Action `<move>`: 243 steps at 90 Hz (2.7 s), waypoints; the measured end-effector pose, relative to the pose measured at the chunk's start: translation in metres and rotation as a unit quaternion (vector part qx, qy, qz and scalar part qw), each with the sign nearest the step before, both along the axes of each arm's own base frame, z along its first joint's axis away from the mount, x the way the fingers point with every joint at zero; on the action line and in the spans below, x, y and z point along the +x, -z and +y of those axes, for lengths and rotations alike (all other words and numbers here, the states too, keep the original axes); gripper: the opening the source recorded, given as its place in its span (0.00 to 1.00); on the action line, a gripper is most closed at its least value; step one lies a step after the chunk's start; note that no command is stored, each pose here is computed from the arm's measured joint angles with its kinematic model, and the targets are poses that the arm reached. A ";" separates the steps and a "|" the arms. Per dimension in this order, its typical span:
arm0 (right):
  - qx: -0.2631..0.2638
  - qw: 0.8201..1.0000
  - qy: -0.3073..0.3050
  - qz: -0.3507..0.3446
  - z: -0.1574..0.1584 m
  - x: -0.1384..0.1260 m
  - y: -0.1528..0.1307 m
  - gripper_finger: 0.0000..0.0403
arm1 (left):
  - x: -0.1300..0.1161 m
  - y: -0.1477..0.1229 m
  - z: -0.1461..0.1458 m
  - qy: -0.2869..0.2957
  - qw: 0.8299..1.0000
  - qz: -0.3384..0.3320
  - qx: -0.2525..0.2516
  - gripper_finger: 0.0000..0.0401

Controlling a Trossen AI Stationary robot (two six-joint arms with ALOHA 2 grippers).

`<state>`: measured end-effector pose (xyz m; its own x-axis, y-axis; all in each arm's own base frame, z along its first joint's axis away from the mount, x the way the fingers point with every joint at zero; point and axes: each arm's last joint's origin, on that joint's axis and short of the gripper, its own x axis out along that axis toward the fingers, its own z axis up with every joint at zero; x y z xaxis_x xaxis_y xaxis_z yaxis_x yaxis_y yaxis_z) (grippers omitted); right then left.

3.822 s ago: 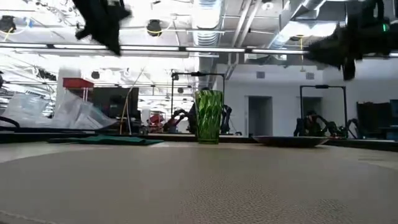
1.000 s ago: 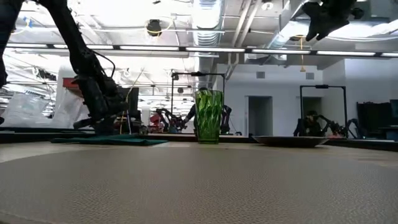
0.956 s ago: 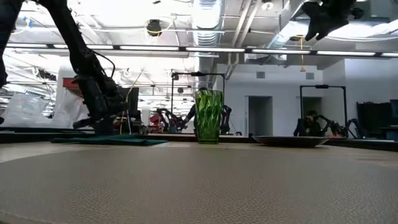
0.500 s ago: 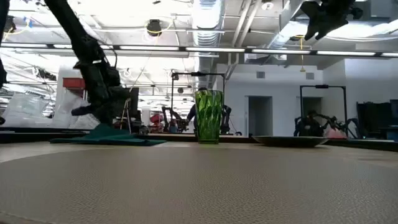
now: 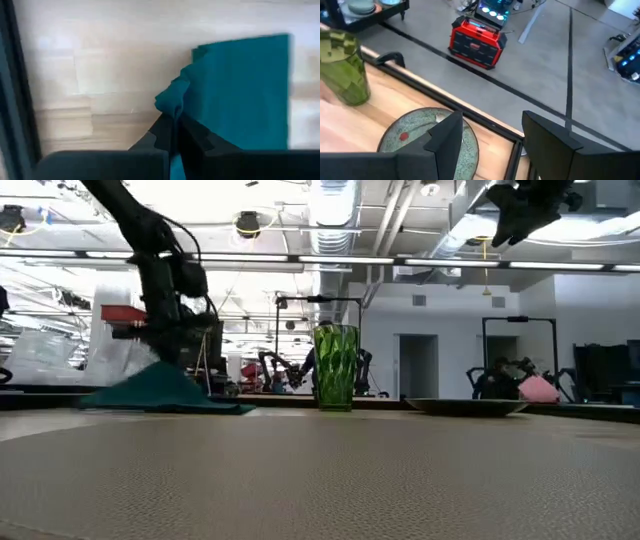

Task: Set table place
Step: Fold the green table napkin

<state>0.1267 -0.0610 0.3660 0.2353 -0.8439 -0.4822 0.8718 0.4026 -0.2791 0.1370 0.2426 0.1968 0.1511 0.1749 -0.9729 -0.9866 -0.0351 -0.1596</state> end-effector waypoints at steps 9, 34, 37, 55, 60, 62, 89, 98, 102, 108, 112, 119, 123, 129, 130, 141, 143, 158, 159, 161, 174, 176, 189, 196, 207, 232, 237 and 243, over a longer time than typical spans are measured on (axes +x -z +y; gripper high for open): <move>0.004 1.000 -0.007 0.003 0.000 0.000 0.000 0.48 | 0.014 0.014 0.001 -0.010 1.000 0.003 -0.017 0.00; 0.019 0.999 -0.011 0.039 0.002 -0.004 0.005 0.48 | 0.043 -0.011 -0.008 -0.018 1.000 -0.022 0.002 0.00; 0.020 0.999 -0.011 0.044 0.002 -0.005 0.005 0.48 | 0.047 -0.014 -0.008 -0.026 0.999 -0.031 0.008 0.00; 0.023 0.998 -0.011 0.054 0.003 -0.006 0.007 0.48 | 0.067 -0.018 -0.015 -0.073 0.995 -0.066 0.031 0.00; 0.023 0.998 -0.011 0.053 0.003 -0.006 0.007 0.48 | 0.071 -0.017 -0.018 -0.084 0.994 -0.059 0.038 0.00; 0.023 0.998 -0.011 0.053 0.003 -0.006 0.007 0.48 | 0.073 -0.018 -0.020 -0.086 0.994 -0.058 0.040 0.00; 0.023 0.998 -0.013 0.058 0.003 -0.007 0.007 0.48 | 0.108 -0.019 -0.046 -0.127 0.985 -0.084 0.082 0.00; 0.024 0.998 -0.013 0.062 0.003 -0.007 0.007 0.48 | 0.117 -0.013 -0.052 -0.150 0.981 -0.084 0.085 0.00; 0.025 0.998 -0.013 0.065 0.003 -0.007 0.008 0.48 | 0.122 -0.009 -0.053 -0.160 0.979 -0.089 0.084 0.00; 0.031 0.997 -0.018 0.065 0.003 -0.008 0.008 0.48 | 0.130 0.000 -0.054 -0.171 0.977 -0.095 0.084 0.00; 0.036 0.997 -0.022 0.063 0.004 -0.007 0.008 0.48 | 0.136 0.007 -0.052 -0.180 0.975 -0.102 0.083 0.00; 0.042 0.997 -0.028 0.061 0.004 -0.007 0.008 0.48 | 0.147 0.018 -0.051 -0.200 0.968 -0.126 0.079 0.00; 0.043 0.997 -0.029 0.061 0.004 -0.007 0.009 0.48 | 0.154 0.022 -0.050 -0.206 0.965 -0.144 0.076 0.00; 0.044 0.997 -0.030 0.061 0.004 -0.007 0.009 0.48 | 0.165 0.021 -0.050 -0.207 0.963 -0.155 0.075 0.00; 0.044 0.997 -0.030 0.061 0.004 -0.007 0.009 0.48 | 0.167 0.021 -0.050 -0.206 0.963 -0.157 0.075 0.00; 0.044 0.997 -0.030 0.061 0.004 -0.007 0.009 0.48 | 0.179 0.011 -0.045 -0.205 0.963 -0.154 0.083 0.00; 0.044 0.997 -0.030 0.061 0.004 -0.007 0.009 0.48 | 0.181 0.008 -0.044 -0.207 0.962 -0.156 0.087 0.00; 0.051 0.996 -0.036 0.058 0.004 -0.006 0.009 0.48 | 0.189 -0.014 -0.036 -0.231 0.948 -0.174 0.134 0.00; 0.052 0.996 -0.037 0.057 0.004 -0.006 0.009 0.48 | 0.189 -0.015 -0.036 -0.232 0.947 -0.174 0.137 0.00; 0.053 0.996 -0.038 0.057 0.004 -0.006 0.009 0.48 | 0.190 -0.018 -0.036 -0.231 0.947 -0.175 0.140 0.00; 0.061 0.996 -0.045 0.054 0.005 -0.006 0.009 0.48 | 0.197 -0.018 -0.042 -0.227 0.947 -0.168 0.151 0.00; 0.061 0.996 -0.045 0.054 0.005 -0.006 0.009 0.48 | 0.198 -0.017 -0.043 -0.224 0.949 -0.164 0.150 0.00; 0.063 0.995 -0.047 0.054 0.005 -0.006 0.009 0.48 | 0.206 -0.002 -0.053 -0.204 0.959 -0.143 0.134 0.00; 0.063 0.995 -0.047 0.053 0.005 -0.006 0.009 0.48 | 0.214 0.005 -0.058 -0.206 0.959 -0.148 0.129 0.00; 0.064 0.995 -0.048 0.054 0.005 -0.006 0.009 0.48 | 0.224 0.012 -0.063 -0.207 0.955 -0.167 0.128 0.00; 0.068 0.994 -0.069 0.053 0.009 -0.004 0.010 0.49 | 0.230 0.020 -0.062 -0.171 0.961 -0.170 0.139 0.00; 0.073 0.993 -0.075 0.051 0.011 -0.003 0.010 0.49 | 0.232 0.022 -0.064 -0.135 0.967 -0.164 0.143 0.00; 0.080 0.992 -0.085 0.049 0.012 -0.003 0.010 0.51 | 0.239 0.017 -0.065 -0.092 0.964 -0.189 0.160 0.02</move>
<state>0.1241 -0.0492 0.3555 0.3121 -0.7072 -0.6344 0.7596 0.5869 -0.2805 0.3758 0.1778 0.1798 0.4221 0.5151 -0.7460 -0.8379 -0.0924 -0.5379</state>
